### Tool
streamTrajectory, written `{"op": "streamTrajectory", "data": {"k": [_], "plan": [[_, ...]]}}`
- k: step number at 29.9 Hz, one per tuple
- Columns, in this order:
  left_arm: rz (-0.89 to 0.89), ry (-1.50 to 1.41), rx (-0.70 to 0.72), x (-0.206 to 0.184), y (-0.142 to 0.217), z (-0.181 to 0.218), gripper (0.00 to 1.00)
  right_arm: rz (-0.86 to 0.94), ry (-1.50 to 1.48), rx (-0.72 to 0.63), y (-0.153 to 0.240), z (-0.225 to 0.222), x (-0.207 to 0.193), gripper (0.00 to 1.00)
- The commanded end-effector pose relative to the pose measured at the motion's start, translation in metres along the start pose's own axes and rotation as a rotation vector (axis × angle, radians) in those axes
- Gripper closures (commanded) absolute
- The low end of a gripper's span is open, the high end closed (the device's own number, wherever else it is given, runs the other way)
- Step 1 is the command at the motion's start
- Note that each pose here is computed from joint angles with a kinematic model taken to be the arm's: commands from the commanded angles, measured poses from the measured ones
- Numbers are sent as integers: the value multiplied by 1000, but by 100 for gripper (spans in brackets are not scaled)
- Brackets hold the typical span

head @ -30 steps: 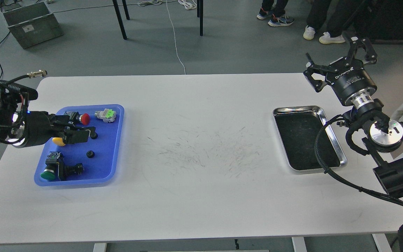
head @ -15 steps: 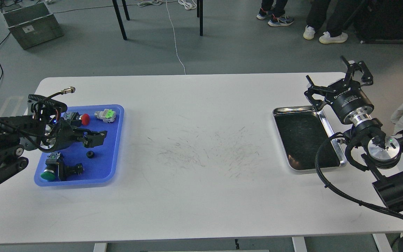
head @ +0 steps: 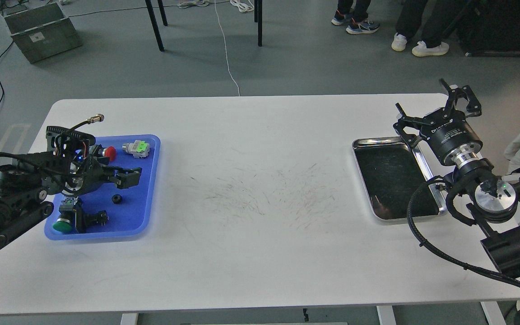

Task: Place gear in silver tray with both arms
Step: 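Close the left gripper on the small black gear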

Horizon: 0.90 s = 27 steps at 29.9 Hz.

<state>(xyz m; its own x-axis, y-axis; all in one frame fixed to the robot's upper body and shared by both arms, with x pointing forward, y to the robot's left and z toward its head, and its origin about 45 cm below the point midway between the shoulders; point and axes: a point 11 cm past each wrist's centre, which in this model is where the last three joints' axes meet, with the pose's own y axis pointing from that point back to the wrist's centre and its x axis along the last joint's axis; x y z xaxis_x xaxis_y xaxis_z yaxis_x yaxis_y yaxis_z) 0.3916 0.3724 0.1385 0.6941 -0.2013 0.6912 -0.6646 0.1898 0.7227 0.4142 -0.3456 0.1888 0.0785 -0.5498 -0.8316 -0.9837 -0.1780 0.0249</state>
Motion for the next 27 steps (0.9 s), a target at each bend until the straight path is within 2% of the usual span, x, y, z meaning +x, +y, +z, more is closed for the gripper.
{"op": "streamTrajectory", "data": {"k": [1,11,22,27], "plan": [[-8,6,15,-7,0,-6,23,3,-1,-3,1,1,2,1],[-69,11,23,-30,-5,-18,31,8,-1,-5,3,3,4,1],[-63,19,15,-35,-17,-14,32,12,-1,-8,4,4,5,1],[-66,20,13,-35,-19,-11,40,14,-1,-10,5,5,6,1]]}}
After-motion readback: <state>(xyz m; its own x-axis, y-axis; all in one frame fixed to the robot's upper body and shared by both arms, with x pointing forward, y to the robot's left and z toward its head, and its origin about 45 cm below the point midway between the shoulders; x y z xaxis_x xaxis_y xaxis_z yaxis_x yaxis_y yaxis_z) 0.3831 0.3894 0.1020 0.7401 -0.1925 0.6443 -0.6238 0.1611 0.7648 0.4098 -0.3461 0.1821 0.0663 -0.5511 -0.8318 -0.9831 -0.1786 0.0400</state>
